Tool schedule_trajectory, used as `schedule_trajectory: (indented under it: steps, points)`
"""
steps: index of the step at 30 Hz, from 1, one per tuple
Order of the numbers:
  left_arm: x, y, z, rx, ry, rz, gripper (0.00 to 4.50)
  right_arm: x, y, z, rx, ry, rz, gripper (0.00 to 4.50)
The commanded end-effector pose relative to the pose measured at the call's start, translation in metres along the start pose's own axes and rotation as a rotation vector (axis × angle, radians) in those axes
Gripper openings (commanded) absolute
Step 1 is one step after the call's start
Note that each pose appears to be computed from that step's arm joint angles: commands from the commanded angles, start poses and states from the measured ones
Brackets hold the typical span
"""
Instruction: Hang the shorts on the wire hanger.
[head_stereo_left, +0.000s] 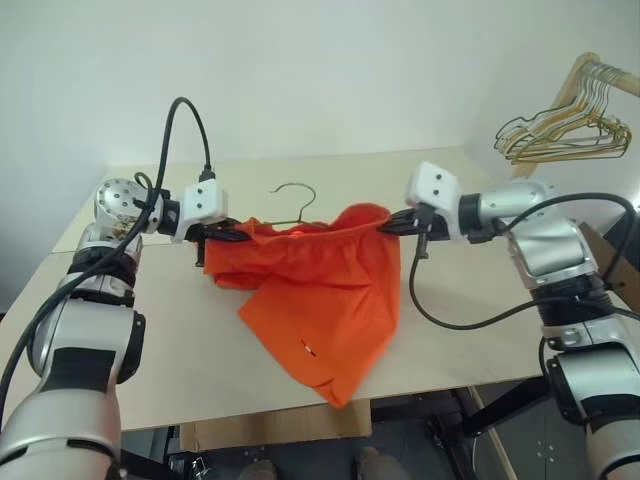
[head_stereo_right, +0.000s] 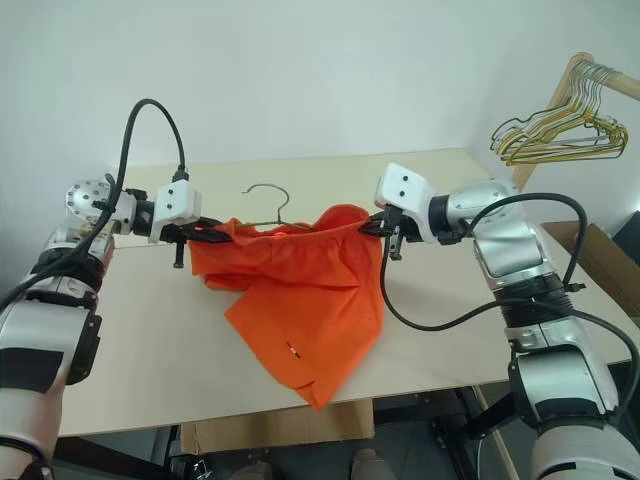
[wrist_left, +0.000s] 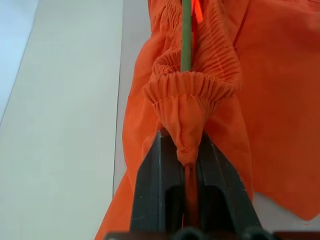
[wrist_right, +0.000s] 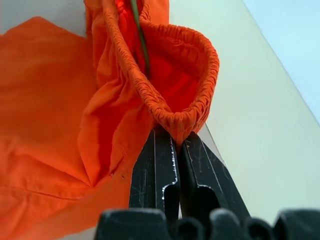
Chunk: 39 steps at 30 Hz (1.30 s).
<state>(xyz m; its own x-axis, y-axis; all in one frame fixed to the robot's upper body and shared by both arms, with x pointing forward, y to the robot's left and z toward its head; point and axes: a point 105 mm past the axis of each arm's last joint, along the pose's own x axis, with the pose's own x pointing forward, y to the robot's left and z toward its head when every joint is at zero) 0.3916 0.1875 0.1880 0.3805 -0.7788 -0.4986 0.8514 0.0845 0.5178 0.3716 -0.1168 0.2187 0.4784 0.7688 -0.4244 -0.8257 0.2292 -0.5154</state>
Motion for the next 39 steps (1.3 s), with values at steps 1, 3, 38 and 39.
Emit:
schedule_trajectory:
  steps: [1,3,38,39]
  points:
    - [-0.003,0.005,0.002,0.037,0.016,0.032,0.0,-0.008,-0.008,0.03,-0.143,-0.049,-0.034,0.03]
    - [-0.001,0.008,0.002,0.029,0.003,0.071,0.0,-0.009,-0.006,0.035,-0.16,-0.053,-0.027,0.03]
    - [0.004,0.004,0.03,-0.032,-0.249,0.048,0.0,0.017,-0.011,0.017,-0.333,0.038,-0.167,4.0]
    - [0.003,0.002,0.03,-0.035,-0.254,0.034,0.0,0.017,-0.012,0.016,-0.327,0.039,-0.17,4.0]
